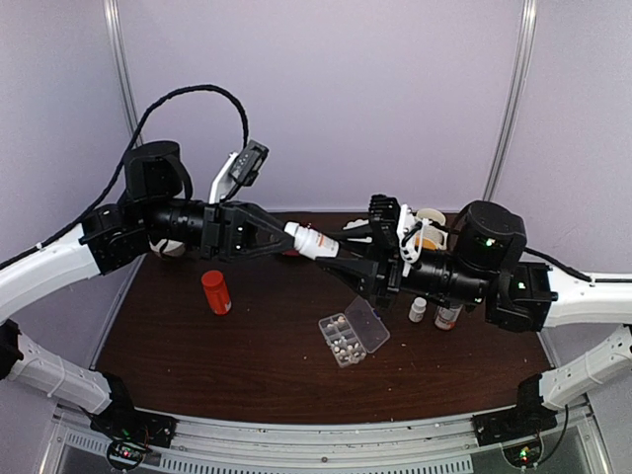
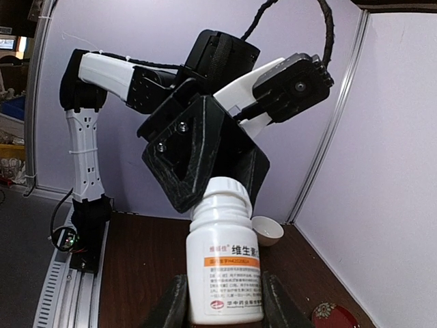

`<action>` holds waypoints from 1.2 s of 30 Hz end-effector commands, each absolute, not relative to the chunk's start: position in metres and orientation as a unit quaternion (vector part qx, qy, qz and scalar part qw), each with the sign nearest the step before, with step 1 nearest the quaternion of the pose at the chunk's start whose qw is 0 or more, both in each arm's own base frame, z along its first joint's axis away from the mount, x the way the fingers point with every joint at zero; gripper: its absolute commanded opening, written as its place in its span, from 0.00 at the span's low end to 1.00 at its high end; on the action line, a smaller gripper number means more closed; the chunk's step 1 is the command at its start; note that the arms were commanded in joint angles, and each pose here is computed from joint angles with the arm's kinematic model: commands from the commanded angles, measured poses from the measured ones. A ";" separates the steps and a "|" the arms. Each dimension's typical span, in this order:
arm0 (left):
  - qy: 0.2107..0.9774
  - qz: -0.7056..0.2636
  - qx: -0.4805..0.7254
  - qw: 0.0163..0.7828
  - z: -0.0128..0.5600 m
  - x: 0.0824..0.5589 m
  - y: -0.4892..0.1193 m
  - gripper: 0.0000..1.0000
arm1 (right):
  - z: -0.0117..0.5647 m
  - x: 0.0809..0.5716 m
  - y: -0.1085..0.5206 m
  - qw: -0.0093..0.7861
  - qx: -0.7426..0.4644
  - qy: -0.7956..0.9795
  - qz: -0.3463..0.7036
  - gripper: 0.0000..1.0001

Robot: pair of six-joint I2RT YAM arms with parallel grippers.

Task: Sort the pills into containers
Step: Close the lid of the pill bottle, then screw the lid of the pill bottle onto the pill bottle.

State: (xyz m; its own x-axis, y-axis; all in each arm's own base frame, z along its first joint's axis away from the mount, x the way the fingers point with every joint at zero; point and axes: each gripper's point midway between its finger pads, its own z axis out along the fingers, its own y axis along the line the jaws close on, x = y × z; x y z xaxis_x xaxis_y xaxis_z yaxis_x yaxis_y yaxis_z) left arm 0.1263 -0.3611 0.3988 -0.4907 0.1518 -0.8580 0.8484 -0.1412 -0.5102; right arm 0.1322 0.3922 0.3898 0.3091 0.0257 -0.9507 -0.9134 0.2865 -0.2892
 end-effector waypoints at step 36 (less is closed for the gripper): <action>0.806 -0.400 0.344 0.268 0.320 0.191 -0.361 0.04 | 0.397 0.140 0.426 0.709 -0.509 0.470 0.128 0.00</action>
